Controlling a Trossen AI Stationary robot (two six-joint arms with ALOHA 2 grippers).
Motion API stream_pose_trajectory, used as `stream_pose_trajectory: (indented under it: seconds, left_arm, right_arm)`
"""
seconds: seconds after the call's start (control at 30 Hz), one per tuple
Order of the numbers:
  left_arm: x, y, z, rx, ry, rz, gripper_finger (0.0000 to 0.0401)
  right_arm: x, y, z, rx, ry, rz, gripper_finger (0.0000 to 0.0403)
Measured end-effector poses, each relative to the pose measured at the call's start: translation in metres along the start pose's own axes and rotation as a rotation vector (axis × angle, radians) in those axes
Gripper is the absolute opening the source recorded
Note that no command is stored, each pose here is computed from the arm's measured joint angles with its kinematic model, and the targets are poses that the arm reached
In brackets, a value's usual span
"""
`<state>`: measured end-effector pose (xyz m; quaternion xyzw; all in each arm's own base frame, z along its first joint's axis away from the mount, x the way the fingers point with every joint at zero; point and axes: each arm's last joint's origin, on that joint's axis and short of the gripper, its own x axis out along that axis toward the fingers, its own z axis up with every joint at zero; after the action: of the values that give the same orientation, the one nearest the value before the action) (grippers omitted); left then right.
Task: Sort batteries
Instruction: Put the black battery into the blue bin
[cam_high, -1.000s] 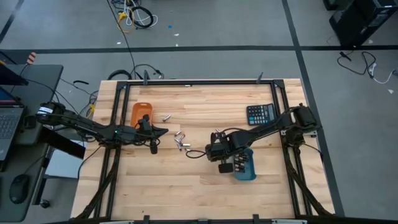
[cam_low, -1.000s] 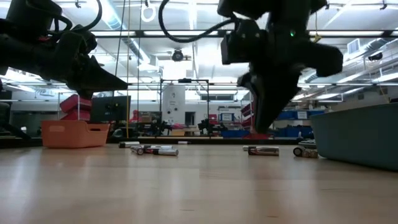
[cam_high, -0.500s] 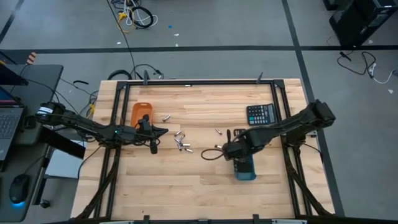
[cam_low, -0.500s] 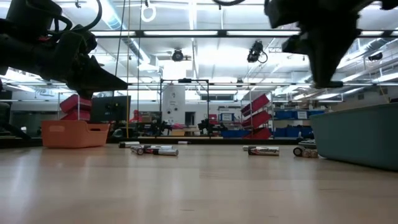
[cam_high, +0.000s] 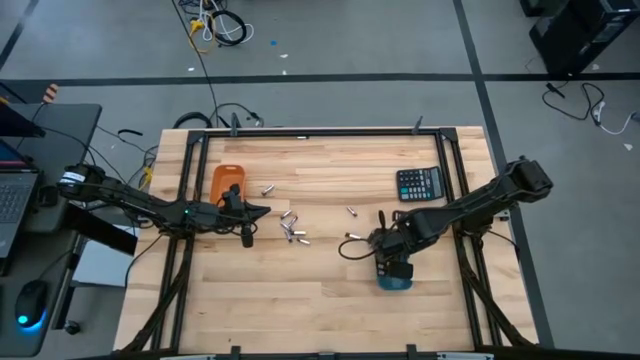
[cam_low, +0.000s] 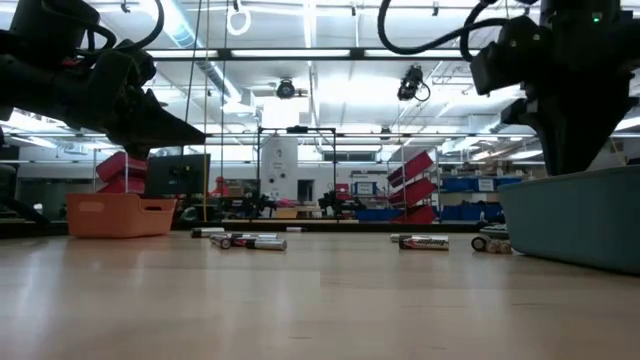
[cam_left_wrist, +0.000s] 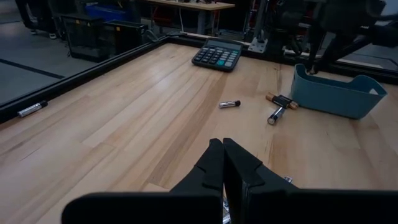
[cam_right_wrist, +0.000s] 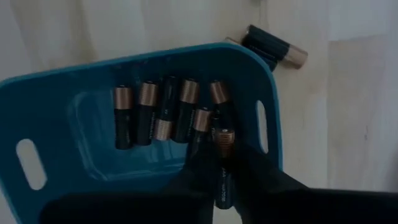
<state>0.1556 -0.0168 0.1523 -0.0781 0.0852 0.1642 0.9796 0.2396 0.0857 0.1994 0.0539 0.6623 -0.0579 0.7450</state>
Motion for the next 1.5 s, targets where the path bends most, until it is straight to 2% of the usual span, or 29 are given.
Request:
stream_pose_trajectory:
  seconds: [0.27, 0.5, 0.63, 0.77, 0.93, 1.23, 1.37, 1.5]
  left_arm:
    - [0.000, 0.000, 0.000, 0.000, 0.000, 0.000, 0.0000]
    - [0.000, 0.000, 0.001, -0.005, -0.008, -0.002, 0.0000]
    - [0.000, 0.000, 0.002, -0.010, -0.015, -0.003, 0.0000]
    - [0.000, 0.000, 0.002, -0.015, -0.022, -0.004, 0.0000]
    - [0.000, -0.001, 0.003, -0.019, -0.028, -0.006, 0.0000]
    - [0.000, 0.000, 0.004, -0.022, -0.035, 0.001, 0.0000]
    - [0.000, 0.000, 0.004, -0.022, -0.035, 0.002, 0.0000]
    - [0.000, 0.000, 0.004, -0.019, -0.037, 0.010, 0.0000]
  right_arm:
    - [-0.008, -0.001, 0.000, 0.046, -0.039, 0.025, 0.0059]
    - [-0.011, 0.000, 0.033, 0.035, -0.328, 0.100, 0.0042]
    - [-0.004, -0.009, 0.050, 0.039, -0.381, 0.116, 0.0022]
    - [0.015, -0.018, 0.055, 0.022, -0.287, 0.134, 0.0003]
    - [0.032, -0.023, 0.050, 0.033, -0.118, 0.140, 0.0004]
    - [0.033, -0.026, 0.028, 0.057, 0.094, 0.078, 0.0001]
    - [0.032, -0.027, 0.028, 0.031, 0.076, 0.036, 0.0001]
    - [0.031, -0.027, 0.034, -0.131, -0.010, -0.009, 0.0000]
